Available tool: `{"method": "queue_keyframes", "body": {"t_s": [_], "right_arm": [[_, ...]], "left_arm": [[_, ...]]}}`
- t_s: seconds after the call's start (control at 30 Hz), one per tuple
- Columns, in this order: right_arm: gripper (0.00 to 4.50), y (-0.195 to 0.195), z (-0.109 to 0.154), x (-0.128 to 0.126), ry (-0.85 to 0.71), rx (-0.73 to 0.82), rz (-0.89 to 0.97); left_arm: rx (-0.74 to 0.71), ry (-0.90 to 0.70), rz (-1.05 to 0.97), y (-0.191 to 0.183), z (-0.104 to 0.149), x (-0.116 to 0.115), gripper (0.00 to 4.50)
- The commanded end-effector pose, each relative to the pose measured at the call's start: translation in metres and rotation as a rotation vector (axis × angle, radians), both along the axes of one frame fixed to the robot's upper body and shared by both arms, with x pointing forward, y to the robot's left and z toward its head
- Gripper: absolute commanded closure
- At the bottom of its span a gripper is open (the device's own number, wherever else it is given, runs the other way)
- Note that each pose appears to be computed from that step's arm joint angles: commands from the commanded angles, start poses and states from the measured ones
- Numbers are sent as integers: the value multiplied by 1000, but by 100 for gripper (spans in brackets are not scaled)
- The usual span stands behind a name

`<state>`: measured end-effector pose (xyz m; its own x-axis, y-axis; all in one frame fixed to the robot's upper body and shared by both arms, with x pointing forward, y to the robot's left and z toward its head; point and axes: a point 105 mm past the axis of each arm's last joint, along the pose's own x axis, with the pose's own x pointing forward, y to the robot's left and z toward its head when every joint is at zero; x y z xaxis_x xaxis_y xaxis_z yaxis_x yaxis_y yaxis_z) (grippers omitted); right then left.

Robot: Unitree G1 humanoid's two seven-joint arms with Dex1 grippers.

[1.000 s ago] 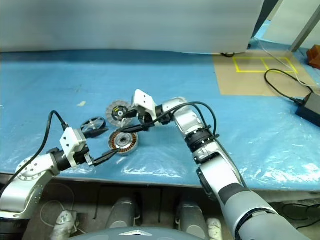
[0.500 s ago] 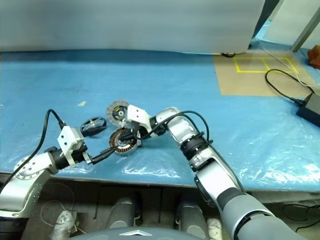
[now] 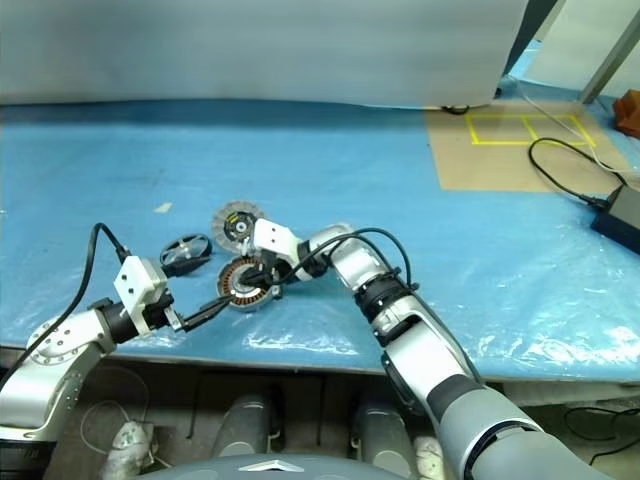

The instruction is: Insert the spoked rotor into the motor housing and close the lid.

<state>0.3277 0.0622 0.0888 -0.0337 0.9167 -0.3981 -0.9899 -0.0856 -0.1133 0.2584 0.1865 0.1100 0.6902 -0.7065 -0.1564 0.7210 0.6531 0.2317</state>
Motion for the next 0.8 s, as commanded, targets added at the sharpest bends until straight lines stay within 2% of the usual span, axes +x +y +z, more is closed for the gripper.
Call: {"method": "queue_keyframes", "body": {"t_s": [0.03, 0.4, 0.7, 0.8], "right_arm": [[449, 3, 7, 10, -14, 33, -52], [449, 6, 17, 5, -32, 52, -4], [449, 10, 42, 1, 46, 153, 3], [449, 8, 29, -2, 24, 97, 15]], "left_arm": [[0, -55, -19, -5, 10, 1, 3], [-7, -58, -25, -8, 9, 5, 3], [-7, -53, -30, -9, 8, 4, 3], [-9, -52, -33, -9, 8, 4, 3]]}}
